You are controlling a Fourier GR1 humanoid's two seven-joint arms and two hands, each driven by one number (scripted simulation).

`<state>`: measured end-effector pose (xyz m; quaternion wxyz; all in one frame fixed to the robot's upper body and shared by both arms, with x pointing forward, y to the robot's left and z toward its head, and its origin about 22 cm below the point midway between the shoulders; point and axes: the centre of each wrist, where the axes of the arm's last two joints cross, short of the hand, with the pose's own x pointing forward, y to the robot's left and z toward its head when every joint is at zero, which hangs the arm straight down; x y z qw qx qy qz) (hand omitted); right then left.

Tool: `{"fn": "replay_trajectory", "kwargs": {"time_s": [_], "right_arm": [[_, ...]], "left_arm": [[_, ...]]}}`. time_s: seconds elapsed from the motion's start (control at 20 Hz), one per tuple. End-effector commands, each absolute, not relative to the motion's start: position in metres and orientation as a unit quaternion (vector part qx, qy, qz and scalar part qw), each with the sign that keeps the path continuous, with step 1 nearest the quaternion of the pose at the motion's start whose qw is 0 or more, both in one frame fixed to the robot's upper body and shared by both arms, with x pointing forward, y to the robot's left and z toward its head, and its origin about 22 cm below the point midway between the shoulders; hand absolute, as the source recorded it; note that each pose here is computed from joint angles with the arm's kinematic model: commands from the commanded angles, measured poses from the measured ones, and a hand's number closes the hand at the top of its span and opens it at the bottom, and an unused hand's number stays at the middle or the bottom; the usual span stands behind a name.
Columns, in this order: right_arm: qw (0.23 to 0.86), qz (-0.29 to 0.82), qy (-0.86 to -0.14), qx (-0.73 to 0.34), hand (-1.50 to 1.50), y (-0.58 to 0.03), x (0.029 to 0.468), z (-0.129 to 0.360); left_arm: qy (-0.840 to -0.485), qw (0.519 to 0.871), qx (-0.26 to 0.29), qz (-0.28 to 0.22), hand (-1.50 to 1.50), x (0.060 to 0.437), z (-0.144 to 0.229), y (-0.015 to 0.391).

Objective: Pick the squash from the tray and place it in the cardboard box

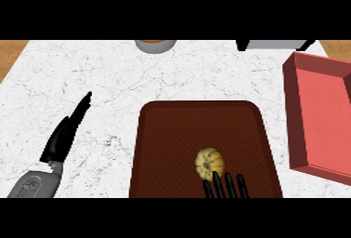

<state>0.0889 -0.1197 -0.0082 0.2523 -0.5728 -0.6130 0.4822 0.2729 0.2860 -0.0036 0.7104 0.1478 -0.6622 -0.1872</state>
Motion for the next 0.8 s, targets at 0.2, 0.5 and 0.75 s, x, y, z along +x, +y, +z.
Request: {"fn": "replay_trajectory", "kwargs": {"time_s": [0.2,0.5,0.75], "right_arm": [[0.258,0.484,-0.596,-0.587,-1.5,-0.12,0.11,-0.013],[0.268,0.478,-0.596,-0.587,-1.5,-0.105,0.141,-0.024],[0.268,0.512,-0.586,-0.568,-1.5,-0.084,0.127,-0.029]], "left_arm": [[-0.663,0.711,0.145,-0.186,0.0,0.286,0.003,0.299],[-0.663,0.71,0.149,-0.184,0.0,0.272,-0.002,0.286],[-0.666,0.709,0.143,-0.182,0.0,0.275,-0.003,0.285]]}}
